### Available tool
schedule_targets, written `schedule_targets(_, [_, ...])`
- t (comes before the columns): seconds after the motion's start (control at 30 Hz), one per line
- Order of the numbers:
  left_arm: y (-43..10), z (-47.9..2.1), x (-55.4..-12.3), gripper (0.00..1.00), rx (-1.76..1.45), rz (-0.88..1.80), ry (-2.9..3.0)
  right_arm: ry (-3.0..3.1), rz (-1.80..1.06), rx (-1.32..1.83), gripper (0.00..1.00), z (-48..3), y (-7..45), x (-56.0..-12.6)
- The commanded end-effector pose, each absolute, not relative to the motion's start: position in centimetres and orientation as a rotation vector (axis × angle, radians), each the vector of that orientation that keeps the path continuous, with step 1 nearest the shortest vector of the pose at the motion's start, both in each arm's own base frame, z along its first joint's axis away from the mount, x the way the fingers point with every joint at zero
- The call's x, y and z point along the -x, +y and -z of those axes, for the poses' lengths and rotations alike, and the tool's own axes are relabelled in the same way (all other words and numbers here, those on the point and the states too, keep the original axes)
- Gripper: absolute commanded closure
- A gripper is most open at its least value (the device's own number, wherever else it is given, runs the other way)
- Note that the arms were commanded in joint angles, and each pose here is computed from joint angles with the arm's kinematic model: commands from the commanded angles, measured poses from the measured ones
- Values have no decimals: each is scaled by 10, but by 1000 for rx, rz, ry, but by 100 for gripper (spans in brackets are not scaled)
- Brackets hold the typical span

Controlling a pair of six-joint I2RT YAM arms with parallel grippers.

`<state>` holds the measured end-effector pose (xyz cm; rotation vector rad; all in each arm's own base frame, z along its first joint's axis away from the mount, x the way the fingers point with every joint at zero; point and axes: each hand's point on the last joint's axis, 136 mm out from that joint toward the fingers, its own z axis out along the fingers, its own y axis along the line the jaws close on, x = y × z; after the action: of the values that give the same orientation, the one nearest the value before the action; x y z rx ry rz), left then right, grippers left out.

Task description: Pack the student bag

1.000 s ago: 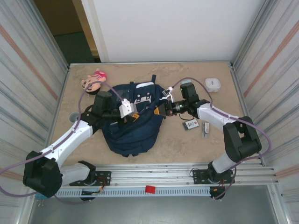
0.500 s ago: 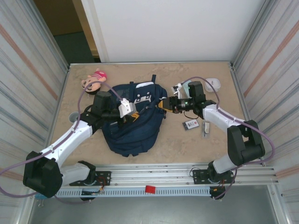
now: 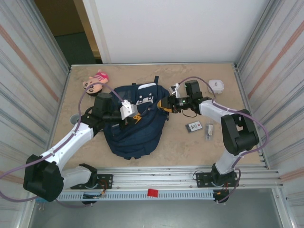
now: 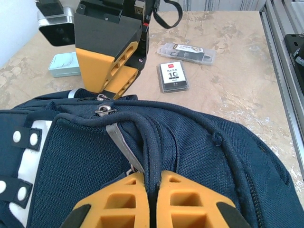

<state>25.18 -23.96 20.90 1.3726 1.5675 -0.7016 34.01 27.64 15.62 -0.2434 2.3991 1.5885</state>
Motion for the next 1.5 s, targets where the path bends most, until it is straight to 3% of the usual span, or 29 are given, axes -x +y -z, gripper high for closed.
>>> schedule_targets(0.0, [-245, -258, -246, 100, -1366, 702, 1363, 2331, -1650, 417, 45, -171, 293, -332])
schedule_targets(0.1, [-246, -259, -248, 100, -1359, 697, 1364, 2348, -1671, 478, 50, -170, 298, -318])
schedule_targets(0.23, [-245, -255, -255, 100, -1347, 673, 1388, 2365, -1680, 500, 69, -172, 295, -302])
schedule_targets(0.33, [-245, -255, -256, 100, -1346, 666, 1388, 2376, -1653, 490, 76, -174, 291, -297])
schedule_targets(0.53, [-247, -261, -253, 100, -1337, 692, 1362, 2389, -1679, 457, 76, -171, 295, -303])
schedule_targets(0.83, [-238, -253, -270, 100, -1297, 575, 1426, 2419, -1755, 319, 91, -183, 292, -296])
schedule_targets(1.0, [-237, -253, -271, 100, -1289, 554, 1426, 2406, -1830, 231, 92, -190, 295, -295])
schedule_targets(1.27, [-238, -257, -271, 100, -1277, 567, 1404, 2409, -1829, 201, 77, -184, 295, -293])
schedule_targets(1.47, [-236, -258, -274, 100, -1267, 537, 1414, 2375, -1822, 211, 82, -194, 293, -291])
